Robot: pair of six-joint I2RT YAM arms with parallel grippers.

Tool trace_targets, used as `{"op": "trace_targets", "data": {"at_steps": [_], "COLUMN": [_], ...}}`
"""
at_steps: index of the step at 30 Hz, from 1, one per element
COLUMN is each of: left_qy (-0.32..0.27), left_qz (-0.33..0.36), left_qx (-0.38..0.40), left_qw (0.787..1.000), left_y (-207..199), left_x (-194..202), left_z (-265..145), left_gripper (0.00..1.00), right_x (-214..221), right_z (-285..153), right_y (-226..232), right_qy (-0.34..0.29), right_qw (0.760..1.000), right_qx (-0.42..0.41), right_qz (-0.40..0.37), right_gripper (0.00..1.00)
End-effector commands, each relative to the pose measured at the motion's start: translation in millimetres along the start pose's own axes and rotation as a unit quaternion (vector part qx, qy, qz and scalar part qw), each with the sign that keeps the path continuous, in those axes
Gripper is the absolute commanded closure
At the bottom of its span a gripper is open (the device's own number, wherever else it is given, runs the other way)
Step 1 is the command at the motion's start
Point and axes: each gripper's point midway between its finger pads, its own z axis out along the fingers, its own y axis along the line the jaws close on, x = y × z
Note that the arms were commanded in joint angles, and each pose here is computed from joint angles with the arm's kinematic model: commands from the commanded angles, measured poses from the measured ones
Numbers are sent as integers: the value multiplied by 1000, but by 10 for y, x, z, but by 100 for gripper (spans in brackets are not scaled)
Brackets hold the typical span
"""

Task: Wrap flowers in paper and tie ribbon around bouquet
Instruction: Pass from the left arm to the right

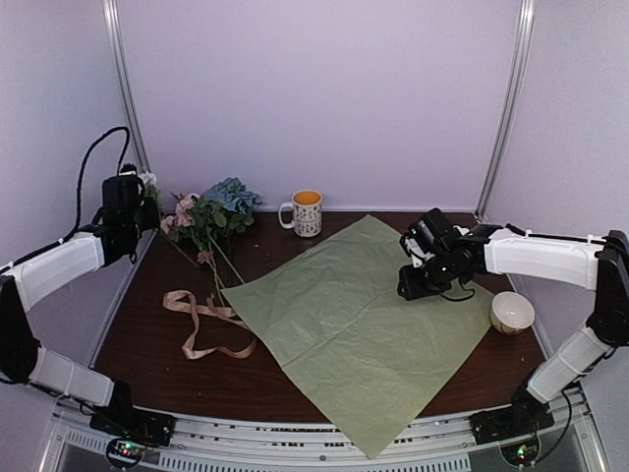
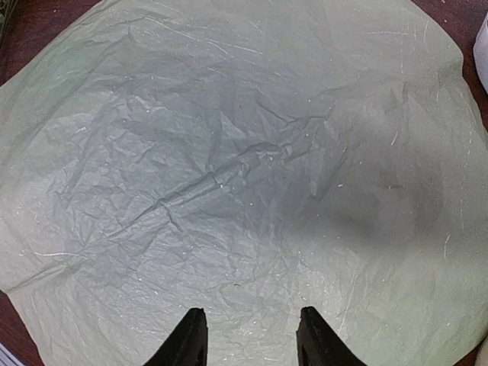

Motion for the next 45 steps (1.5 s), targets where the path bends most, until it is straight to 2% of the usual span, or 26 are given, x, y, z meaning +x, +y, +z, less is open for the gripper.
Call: {"op": "trace_targets", "data": {"at_steps": [1, 4, 7, 11, 15, 19, 24, 28, 31, 32, 34, 39, 42, 43, 45], "left_qy": [-103, -172, -199, -227, -227, -220, -202, -174, -167, -165, -156, -143, -124, -106, -61], "left_qz": [137, 176, 185, 200, 153, 89, 16, -51, -92, -99, -100, -89, -73, -64, -39], "left_qx": [25, 123, 275, 415, 538, 587, 629, 648, 668, 671, 675, 668, 643, 626, 572], "left_qw": [985, 961, 922, 858, 797, 774, 750, 739, 720, 716, 714, 725, 752, 770, 817], "left_y": [-383, -852, -1383, -2050, -2600, -2892, -3113, -3205, -3213, -3219, -3258, -3286, -3299, -3310, -3318], "left_x": [-474, -713, -767, -639, -538, -584, -609, -577, -551, -547, -514, -427, -340, -269, -122], "left_z": [-512, -971, -1405, -2014, -2505, -2676, -2758, -2736, -2790, -2799, -2796, -2734, -2604, -2507, -2223], "left_gripper": [100, 100, 100, 100, 100, 100, 100, 100, 100, 100, 100, 100, 100, 96, 53], "right_x": [-130, -225, -397, -642, -798, -890, -935, -1053, -1154, -1173, -1211, -1206, -1197, -1187, -1126], "right_z": [-87, -235, -509, -992, -1294, -1338, -1212, -1085, -1028, -1030, -1029, -966, -888, -835, -685], "right_y": [68, 227, 540, 1143, 1594, 1807, 1919, 1901, 1829, 1829, 1833, 1779, 1638, 1581, 1472], "right_qy": [-18, -39, -86, -164, -207, -220, -227, -248, -270, -276, -285, -282, -282, -276, -254], "right_qw": [1000, 998, 989, 951, 912, 893, 892, 892, 895, 894, 891, 899, 912, 918, 932], "right_qx": [0, -30, -96, -240, -339, -384, -387, -377, -355, -354, -354, -333, -297, -281, -253], "right_qz": [-20, -44, -79, -104, -105, -76, -51, -13, 6, 8, 11, 13, 31, 38, 54], "right_gripper": [59, 59, 58, 56, 49, 36, 22, 19, 23, 26, 40, 98, 100, 100, 100]}}
